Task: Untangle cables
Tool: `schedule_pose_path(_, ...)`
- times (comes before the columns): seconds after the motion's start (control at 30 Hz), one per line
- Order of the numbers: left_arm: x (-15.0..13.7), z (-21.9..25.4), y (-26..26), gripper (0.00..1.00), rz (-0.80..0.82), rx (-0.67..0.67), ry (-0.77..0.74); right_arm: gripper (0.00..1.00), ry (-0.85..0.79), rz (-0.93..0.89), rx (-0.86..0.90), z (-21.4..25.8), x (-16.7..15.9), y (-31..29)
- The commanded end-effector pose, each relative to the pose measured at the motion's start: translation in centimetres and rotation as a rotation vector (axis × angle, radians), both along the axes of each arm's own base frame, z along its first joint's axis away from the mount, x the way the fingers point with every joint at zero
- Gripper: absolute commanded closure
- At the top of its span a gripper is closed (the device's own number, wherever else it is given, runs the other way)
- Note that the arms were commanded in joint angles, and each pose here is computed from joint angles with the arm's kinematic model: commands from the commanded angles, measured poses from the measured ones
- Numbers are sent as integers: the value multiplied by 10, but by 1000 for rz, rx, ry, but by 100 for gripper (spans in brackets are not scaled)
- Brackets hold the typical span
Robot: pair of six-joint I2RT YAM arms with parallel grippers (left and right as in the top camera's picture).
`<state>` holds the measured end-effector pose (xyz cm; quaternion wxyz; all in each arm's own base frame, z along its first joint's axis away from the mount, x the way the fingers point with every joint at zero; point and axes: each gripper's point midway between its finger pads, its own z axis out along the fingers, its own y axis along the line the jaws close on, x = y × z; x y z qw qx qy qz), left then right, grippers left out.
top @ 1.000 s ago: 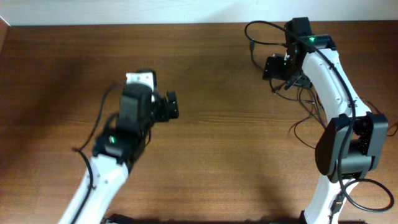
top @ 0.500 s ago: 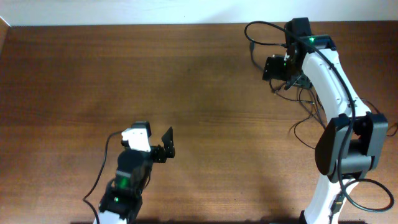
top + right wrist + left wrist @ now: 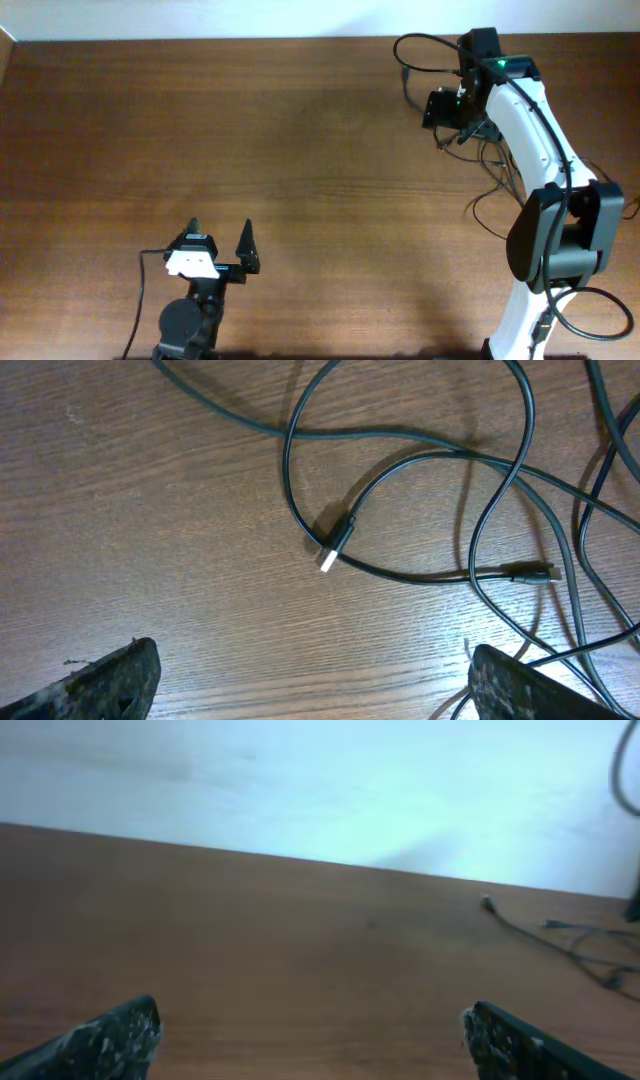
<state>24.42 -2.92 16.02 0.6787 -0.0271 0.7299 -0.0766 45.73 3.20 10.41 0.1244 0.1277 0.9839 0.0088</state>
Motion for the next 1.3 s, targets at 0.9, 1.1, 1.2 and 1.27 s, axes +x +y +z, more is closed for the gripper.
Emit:
schedule_pose_path(0.9, 1, -2, 19, 1, 49, 214, -4, 2, 1, 0, 1, -1, 0, 1)
schedule_pose_path(1.1, 1, -2, 19, 1, 49, 214, -4, 2, 1, 1, 1, -1, 0, 1)
schedule_pose_path(1.2, 1, -2, 19, 1, 49, 214, -4, 2, 1, 0, 1, -1, 0, 1)
schedule_pose_path(1.27, 1, -2, 19, 1, 49, 214, -4, 2, 1, 0, 1, -1, 0, 1)
